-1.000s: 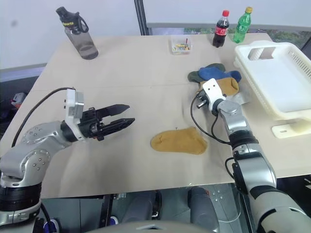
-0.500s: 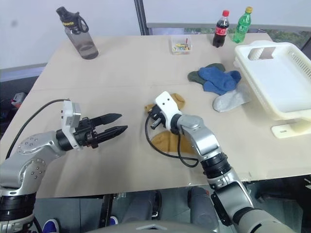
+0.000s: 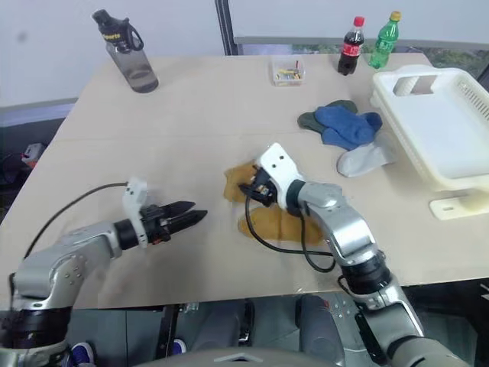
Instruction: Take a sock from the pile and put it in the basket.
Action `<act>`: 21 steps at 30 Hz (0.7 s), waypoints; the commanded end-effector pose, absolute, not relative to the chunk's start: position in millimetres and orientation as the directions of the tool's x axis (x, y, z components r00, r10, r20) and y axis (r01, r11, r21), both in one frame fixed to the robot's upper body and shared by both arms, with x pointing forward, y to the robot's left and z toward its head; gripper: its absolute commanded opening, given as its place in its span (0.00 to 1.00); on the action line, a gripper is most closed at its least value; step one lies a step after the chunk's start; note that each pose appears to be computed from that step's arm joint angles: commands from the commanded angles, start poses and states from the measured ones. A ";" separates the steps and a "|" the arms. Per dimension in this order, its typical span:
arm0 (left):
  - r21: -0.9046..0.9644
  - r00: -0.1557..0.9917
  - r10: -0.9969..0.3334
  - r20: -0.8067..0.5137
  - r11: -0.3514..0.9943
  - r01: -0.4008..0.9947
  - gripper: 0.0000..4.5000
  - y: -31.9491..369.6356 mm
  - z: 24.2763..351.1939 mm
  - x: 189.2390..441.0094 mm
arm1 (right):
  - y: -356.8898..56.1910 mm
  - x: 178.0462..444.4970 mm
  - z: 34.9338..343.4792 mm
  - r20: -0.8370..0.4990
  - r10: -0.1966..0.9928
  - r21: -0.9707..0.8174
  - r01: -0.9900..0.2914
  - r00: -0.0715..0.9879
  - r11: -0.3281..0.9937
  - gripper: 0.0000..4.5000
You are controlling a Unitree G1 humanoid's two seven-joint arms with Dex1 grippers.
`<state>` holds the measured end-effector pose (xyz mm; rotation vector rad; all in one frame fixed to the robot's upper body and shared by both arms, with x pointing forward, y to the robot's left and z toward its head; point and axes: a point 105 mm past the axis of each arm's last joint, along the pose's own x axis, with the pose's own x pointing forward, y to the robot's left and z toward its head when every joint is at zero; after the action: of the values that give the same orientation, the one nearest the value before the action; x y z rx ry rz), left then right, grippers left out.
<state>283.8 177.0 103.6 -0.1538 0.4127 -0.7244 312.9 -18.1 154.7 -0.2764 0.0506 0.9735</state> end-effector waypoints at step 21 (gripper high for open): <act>-0.333 0.693 -0.592 -0.412 0.806 0.490 0.65 115.2 87.9 346.7 | -119.4 230.5 185.2 -0.095 0.720 -0.379 -0.694 0.688 0.612 1.00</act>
<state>344.9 108.3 103.5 -0.2018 0.4667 -0.6525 235.5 -116.7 171.5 -0.3697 -0.0117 0.8440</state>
